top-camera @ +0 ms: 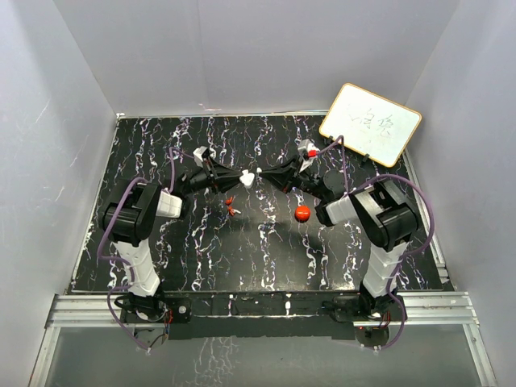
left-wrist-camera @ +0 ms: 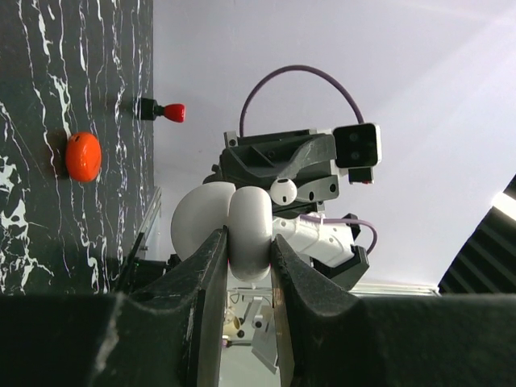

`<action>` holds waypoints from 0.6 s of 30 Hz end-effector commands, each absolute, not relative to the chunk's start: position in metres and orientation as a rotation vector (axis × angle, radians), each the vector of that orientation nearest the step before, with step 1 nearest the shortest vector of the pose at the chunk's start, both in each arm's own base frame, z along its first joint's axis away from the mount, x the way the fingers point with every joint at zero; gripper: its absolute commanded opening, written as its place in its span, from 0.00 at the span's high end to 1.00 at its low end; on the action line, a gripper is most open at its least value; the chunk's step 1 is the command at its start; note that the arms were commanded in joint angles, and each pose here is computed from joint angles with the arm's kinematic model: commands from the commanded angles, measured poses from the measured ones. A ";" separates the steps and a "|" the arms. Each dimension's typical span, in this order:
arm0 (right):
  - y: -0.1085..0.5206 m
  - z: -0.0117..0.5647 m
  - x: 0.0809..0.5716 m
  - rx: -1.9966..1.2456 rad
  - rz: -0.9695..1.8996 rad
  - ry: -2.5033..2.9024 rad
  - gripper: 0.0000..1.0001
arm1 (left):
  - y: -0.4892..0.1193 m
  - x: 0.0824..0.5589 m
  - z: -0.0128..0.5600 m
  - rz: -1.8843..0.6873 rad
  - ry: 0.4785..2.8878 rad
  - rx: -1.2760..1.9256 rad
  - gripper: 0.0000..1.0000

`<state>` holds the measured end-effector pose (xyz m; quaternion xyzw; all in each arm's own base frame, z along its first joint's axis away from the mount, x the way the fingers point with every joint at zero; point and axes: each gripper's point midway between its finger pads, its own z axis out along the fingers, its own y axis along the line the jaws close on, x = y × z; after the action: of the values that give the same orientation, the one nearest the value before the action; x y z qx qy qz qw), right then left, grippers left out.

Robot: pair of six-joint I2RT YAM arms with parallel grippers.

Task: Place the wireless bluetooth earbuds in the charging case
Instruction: Pick up the earbud from the center of the board.

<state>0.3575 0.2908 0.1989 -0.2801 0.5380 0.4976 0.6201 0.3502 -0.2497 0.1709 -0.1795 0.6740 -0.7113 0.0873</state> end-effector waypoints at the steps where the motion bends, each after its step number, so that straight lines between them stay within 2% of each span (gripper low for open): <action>1: 0.288 0.248 0.344 -0.700 1.122 0.962 0.99 | -0.254 0.337 0.224 -2.169 1.872 -0.298 1.00; 18: 0.294 0.260 0.337 -0.725 1.127 0.889 0.99 | -0.263 0.332 0.218 -2.167 1.911 -0.277 1.00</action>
<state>0.3545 0.2990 0.1766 -0.2754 0.5587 0.5236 0.5812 0.3408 -0.2606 0.1723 -0.1685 0.6756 -0.7143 0.0706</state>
